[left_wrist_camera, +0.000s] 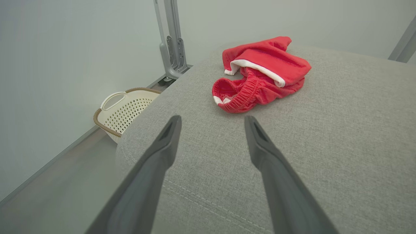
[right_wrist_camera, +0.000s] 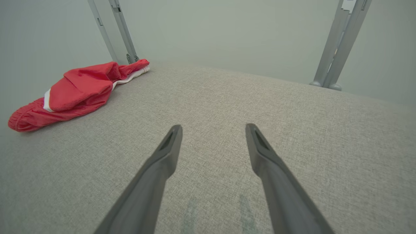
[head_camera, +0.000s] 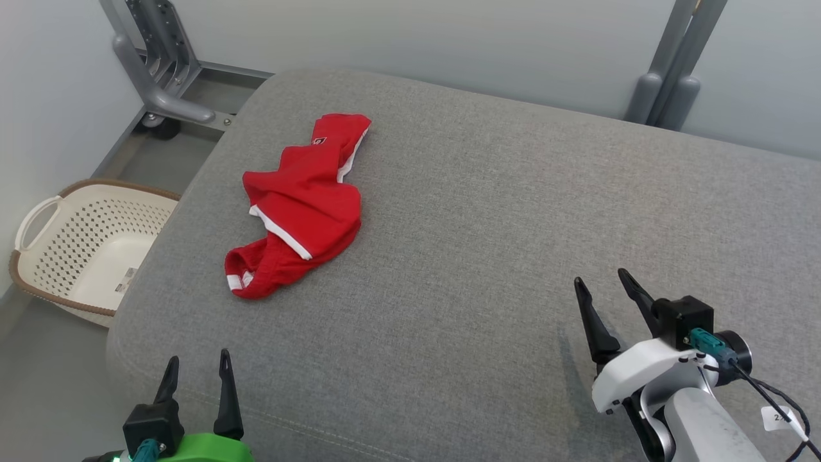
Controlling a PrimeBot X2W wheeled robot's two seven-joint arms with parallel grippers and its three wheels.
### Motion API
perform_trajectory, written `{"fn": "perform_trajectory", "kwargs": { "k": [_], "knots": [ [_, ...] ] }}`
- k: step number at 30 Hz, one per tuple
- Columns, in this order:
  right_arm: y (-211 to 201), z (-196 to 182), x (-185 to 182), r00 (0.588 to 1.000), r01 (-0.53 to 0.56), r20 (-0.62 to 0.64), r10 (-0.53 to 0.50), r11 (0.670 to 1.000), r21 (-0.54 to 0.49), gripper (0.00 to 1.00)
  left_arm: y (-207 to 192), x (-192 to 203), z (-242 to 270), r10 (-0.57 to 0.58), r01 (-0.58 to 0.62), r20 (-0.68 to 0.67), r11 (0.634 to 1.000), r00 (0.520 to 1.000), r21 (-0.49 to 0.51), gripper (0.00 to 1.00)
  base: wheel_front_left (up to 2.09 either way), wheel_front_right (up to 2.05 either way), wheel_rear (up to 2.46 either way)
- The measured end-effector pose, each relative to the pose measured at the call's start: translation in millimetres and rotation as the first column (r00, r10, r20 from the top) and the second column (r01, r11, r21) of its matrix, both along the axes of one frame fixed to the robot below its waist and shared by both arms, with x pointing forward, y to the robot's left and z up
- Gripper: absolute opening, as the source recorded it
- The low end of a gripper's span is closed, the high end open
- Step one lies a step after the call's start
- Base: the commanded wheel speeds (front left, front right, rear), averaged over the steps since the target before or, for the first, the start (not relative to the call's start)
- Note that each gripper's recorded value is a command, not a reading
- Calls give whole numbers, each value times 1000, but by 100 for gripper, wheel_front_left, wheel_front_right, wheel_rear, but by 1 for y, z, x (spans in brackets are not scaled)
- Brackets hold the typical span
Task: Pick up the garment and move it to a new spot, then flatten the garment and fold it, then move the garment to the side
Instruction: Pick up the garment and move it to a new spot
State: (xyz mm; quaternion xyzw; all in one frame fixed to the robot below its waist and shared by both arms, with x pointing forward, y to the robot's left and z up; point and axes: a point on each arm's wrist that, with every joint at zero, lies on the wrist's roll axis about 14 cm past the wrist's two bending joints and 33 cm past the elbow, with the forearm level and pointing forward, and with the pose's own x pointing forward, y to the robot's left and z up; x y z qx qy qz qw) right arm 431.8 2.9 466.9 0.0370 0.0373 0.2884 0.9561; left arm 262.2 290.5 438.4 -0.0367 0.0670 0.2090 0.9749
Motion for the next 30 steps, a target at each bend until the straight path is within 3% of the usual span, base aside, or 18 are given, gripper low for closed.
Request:
{"fn": "perform_trajectory", "kwargs": {
  "k": [6, 16, 24, 30],
  "knots": [
    [-10, -8, 3, 1000, 18, -18, -18, 1000, -9, 100, -5, 10, -5, -31, 30, -5, 999, 1000, -38, 100, 0, 0, 0],
    [-32, -23, 22, 998, 48, -29, -49, 998, -41, 100, 1, 71, -10, -155, 153, -42, 988, 987, -36, 100, 0, 0, 0],
    [-62, -37, 40, 993, 107, -43, -110, 992, -62, 100, -2, 119, -40, -244, 237, -164, 970, 956, -62, 100, 0, 0, 0],
    [-92, -50, 42, 982, 173, -67, -179, 981, -83, 100, 2, 120, -87, -246, 207, -321, 967, 915, -151, 100, 0, 0, 0]
  ]
}}
